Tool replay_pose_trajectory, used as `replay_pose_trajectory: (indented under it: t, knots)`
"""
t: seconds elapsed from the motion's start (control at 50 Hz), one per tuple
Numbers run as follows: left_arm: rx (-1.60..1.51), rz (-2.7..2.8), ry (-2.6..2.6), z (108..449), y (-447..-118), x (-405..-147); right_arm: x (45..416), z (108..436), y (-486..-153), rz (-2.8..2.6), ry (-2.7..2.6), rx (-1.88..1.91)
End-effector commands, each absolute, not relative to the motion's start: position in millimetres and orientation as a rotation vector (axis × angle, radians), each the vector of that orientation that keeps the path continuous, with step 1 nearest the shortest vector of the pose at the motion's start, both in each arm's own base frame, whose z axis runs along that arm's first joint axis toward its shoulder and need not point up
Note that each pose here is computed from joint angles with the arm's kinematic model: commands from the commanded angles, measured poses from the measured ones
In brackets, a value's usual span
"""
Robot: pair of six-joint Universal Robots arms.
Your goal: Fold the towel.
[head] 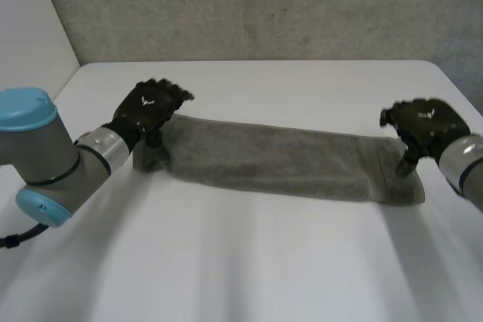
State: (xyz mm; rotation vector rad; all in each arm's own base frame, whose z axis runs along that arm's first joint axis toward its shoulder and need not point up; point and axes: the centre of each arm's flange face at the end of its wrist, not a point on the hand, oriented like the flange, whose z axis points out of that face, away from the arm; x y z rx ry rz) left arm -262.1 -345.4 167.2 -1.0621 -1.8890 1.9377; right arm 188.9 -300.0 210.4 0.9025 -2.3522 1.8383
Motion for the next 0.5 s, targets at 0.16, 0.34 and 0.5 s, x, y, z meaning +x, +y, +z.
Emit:
replay_pose_trajectory:
  t: [0.16, 0.34, 0.5]
  knots:
    - [-0.969, 1.959, -2.093, 142.5, -352.8, -243.2, 165.9, 148.4, -306.0, 1.689, -2.47, 0.864]
    - [-0.956, 1.923, -2.139, 129.4, -355.3, -237.3, 159.6, 128.7, -314.6, 1.605, -2.487, 0.891]
    - [-0.957, 1.915, -2.143, 124.5, -356.6, -237.8, 153.9, 128.6, -317.4, 1.602, -2.486, 0.868]
